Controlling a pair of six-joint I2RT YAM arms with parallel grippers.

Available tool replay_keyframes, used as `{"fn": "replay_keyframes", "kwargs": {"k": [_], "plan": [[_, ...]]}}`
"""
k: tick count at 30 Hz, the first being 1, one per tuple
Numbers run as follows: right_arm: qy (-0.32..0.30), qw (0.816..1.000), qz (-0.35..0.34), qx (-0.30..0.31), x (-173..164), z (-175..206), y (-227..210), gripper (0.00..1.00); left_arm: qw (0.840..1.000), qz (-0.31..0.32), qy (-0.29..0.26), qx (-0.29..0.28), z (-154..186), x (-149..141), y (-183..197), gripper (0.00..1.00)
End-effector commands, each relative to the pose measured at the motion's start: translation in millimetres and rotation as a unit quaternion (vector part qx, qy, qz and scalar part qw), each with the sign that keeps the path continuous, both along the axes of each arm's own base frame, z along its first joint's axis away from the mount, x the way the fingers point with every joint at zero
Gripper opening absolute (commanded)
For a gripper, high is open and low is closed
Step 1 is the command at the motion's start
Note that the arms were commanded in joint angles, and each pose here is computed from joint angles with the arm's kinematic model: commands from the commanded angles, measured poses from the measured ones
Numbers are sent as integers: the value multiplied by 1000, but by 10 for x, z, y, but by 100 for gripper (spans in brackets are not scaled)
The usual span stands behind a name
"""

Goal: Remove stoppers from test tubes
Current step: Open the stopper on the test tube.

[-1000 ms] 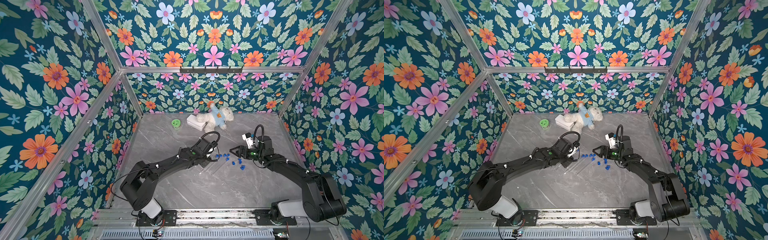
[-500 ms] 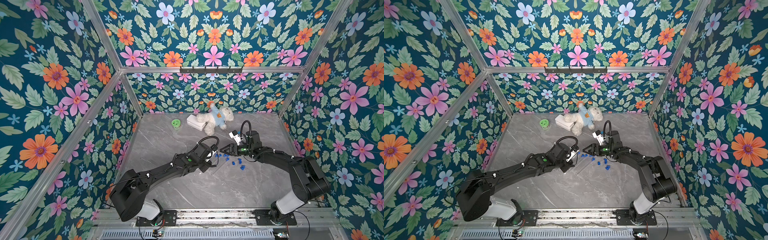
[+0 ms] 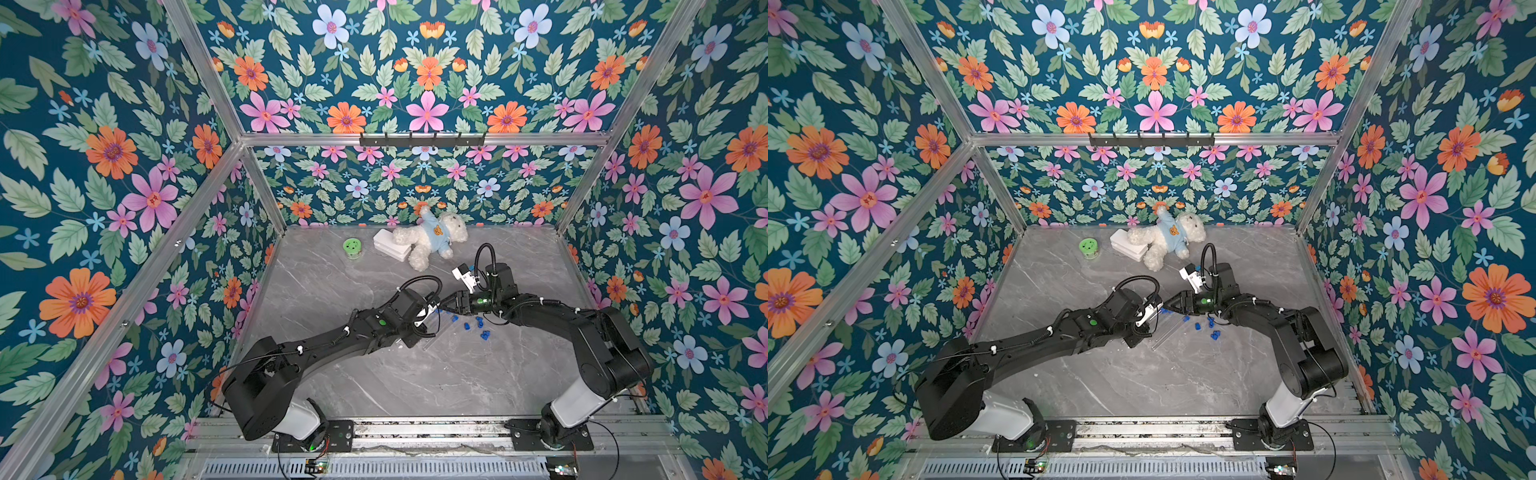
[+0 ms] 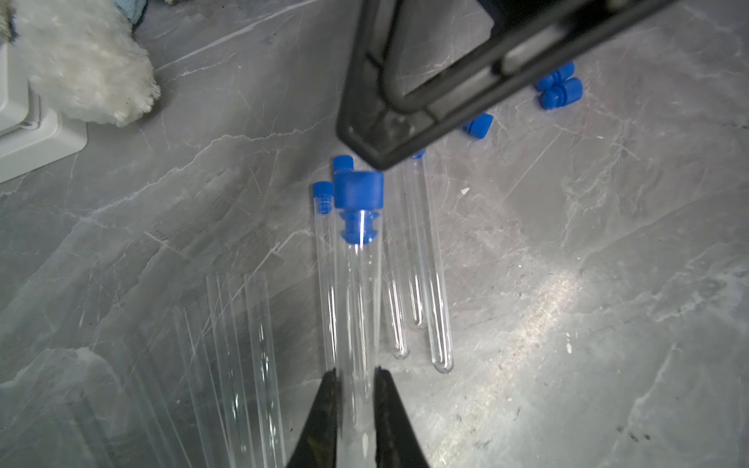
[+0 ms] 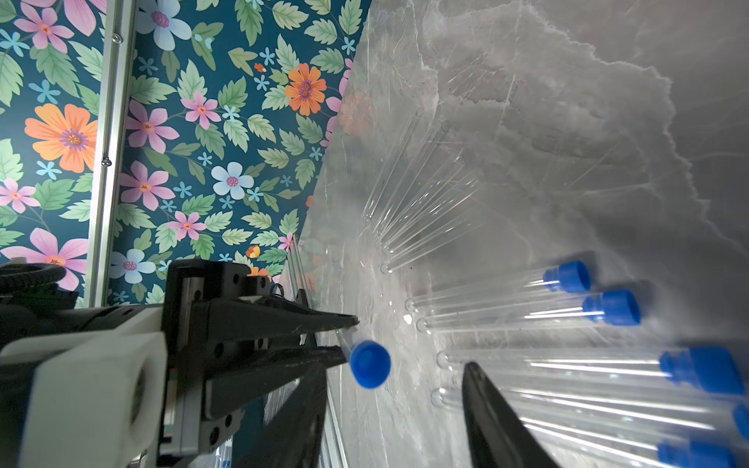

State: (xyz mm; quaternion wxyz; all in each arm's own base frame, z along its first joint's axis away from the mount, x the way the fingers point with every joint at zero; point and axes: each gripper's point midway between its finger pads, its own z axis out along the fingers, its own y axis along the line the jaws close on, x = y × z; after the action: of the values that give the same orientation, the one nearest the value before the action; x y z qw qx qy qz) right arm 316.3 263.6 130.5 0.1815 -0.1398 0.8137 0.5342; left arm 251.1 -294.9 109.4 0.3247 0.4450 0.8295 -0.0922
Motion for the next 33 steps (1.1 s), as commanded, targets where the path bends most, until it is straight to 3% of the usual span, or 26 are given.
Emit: {"fn": "replay_keyframes", "kwargs": {"k": [1,23,33], "plan": [[-17,1000,12,8,-6,59,42,53,1000,-11,-5,-7,32,-7,-50,5],[5,999,33,3,-78,-72,144,36,1000,-13,-10,-5,41,-11,-54,5],[7,999,41,9,-103,-60,181,34,1000,-13,-10,-3,36,-7,-54,5]]}}
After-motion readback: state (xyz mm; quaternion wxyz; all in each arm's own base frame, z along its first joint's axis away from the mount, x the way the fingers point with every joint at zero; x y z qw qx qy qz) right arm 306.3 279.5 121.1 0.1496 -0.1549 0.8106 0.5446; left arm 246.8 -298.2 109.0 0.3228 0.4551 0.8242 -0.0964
